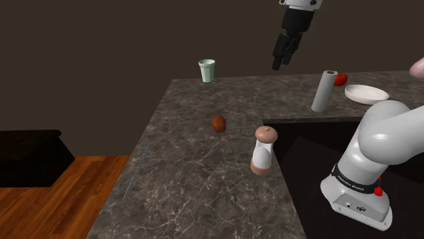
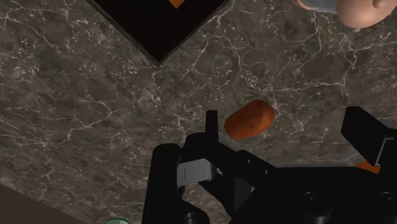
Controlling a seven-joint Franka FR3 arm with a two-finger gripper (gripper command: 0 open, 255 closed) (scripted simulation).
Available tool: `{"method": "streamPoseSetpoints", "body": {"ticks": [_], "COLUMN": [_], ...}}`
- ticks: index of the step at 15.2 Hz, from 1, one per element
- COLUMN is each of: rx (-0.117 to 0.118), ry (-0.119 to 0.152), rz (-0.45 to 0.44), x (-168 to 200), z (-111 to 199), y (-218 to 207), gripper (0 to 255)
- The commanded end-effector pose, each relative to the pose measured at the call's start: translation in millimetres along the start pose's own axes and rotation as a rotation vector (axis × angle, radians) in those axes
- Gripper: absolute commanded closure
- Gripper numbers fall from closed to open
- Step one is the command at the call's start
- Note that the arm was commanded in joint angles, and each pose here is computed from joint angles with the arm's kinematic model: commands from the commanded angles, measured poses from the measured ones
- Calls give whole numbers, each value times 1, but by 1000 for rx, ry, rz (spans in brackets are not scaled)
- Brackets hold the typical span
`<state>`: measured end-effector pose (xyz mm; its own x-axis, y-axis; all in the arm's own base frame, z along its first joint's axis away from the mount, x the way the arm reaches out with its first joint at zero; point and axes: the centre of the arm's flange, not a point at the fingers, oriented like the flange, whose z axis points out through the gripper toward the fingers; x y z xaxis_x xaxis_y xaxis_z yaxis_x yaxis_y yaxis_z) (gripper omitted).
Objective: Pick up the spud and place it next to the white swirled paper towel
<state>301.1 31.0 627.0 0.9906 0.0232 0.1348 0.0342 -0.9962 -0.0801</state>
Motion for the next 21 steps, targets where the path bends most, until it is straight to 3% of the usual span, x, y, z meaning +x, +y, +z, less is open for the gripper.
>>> {"method": "streamPoseSetpoints", "body": {"ticks": [1, 11, 21], "rx": [0, -97, -194], "ry": [0, -3, -7], "rz": [0, 336, 671], "x": [0, 61, 139], "z": [0, 106, 218], "y": [0, -67, -100], "gripper": [0, 0, 0]}}
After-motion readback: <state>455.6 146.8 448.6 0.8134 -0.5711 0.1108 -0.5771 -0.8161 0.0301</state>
